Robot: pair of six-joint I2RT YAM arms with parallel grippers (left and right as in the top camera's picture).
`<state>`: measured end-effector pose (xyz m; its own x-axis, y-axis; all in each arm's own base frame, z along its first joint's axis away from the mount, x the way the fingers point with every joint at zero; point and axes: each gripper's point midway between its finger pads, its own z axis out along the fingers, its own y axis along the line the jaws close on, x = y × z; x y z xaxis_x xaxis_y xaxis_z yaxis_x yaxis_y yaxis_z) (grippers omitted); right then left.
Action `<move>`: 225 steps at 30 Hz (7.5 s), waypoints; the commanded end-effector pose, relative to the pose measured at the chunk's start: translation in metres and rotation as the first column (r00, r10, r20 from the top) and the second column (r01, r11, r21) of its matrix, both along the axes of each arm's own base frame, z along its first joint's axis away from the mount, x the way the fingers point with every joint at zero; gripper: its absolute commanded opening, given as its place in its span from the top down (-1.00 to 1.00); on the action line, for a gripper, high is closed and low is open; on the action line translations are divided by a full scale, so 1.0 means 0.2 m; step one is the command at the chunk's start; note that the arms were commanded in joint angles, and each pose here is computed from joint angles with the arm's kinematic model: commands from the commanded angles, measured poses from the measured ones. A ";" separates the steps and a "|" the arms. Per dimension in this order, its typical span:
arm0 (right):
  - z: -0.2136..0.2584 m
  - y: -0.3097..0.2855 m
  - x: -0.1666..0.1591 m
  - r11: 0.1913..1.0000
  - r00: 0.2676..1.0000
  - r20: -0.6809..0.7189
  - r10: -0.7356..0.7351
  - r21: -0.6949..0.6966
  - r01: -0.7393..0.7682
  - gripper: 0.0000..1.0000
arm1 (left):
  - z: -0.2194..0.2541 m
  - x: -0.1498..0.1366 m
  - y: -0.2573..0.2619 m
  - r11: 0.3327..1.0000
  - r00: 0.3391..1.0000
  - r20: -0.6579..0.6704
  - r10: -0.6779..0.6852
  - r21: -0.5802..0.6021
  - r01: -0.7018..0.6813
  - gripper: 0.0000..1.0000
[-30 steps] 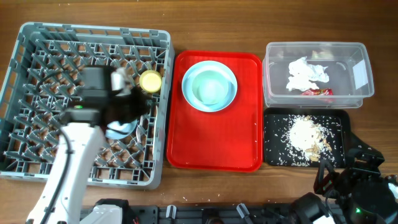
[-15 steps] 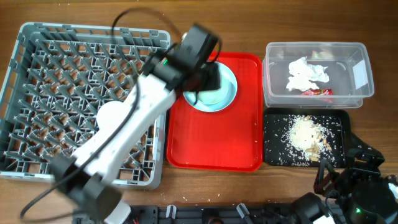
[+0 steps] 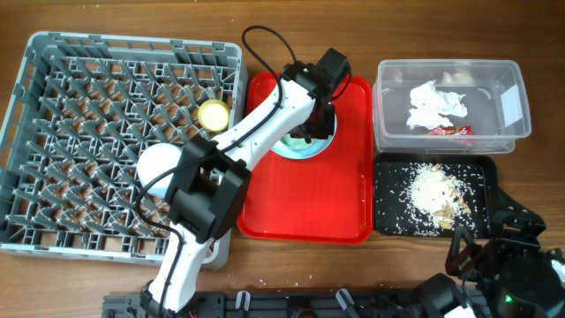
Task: Sort waste into correct bins and load items into the dishwasher rack
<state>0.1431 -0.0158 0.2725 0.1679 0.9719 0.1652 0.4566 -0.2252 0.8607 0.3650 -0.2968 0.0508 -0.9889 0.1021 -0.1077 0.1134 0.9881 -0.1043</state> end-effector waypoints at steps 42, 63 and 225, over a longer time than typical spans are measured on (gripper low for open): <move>0.00 -0.02 -0.01 1.000 1.000 0.010 -0.016 0.003 0.016 -0.99 | 0.32 -0.07 -0.22 0.984 0.976 0.166 -0.139 -0.085 0.154 0.51; 0.00 -0.02 -0.01 1.000 1.000 0.010 -0.016 0.003 0.016 -0.99 | 0.03 -0.10 -0.13 0.977 0.960 0.207 -0.188 0.143 0.160 0.35; 0.00 -0.02 -0.01 1.000 1.000 0.011 -0.016 0.003 0.016 -0.99 | 0.33 0.09 1.53 0.809 0.804 -0.090 0.587 0.024 -0.588 0.92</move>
<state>0.1431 -0.0158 0.2725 0.1679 0.9719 0.1652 0.4566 -0.2252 0.8607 0.3899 0.0003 0.1346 -0.8719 -0.4859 -0.0610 -0.4712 0.8663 -0.1659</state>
